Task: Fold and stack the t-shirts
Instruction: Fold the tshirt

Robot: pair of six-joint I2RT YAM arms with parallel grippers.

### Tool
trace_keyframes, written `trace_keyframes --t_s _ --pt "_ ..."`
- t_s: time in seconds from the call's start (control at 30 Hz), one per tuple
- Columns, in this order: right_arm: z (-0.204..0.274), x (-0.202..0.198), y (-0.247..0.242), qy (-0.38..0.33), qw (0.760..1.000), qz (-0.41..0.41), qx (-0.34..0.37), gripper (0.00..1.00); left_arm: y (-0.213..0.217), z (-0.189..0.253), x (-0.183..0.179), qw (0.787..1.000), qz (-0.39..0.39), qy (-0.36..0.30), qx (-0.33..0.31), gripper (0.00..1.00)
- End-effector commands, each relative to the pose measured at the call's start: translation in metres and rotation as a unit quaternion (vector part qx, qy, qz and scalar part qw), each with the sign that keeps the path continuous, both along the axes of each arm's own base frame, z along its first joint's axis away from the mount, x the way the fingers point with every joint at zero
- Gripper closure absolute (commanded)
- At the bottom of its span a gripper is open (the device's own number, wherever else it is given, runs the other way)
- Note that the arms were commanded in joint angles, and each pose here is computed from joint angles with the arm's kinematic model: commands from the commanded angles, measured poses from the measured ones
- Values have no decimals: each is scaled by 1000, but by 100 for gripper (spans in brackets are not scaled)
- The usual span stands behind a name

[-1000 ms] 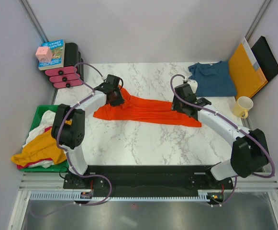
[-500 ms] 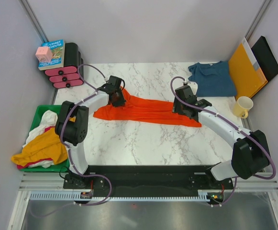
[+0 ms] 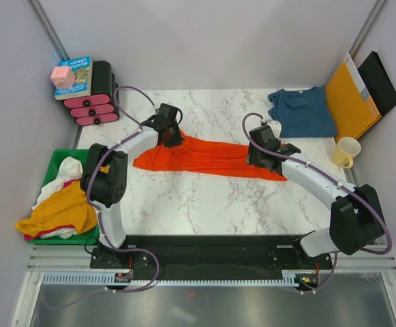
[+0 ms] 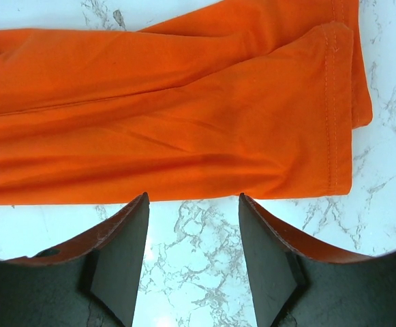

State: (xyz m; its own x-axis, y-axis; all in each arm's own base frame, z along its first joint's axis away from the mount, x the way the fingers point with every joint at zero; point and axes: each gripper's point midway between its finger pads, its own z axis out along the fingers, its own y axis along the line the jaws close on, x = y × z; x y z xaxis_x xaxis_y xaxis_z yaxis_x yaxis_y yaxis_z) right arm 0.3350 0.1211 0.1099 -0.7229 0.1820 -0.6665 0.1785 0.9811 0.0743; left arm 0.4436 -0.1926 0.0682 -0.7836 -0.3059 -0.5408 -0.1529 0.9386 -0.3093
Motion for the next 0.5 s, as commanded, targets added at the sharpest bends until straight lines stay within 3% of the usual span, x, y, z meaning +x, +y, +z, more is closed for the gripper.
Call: trace_keyframes --t_s 0.0,0.23,0.47 --pt "10 1 0 -21 1000 -3 10 37 7 24 -5 1000 19 -19 1 72" --pt "2 1 5 -13 1000 4 17 37 17 6 -21 999 33 1 9 57" --pt "-3 -1 7 -7 1000 8 21 38 16 13 -24 999 34 -4 3 55"
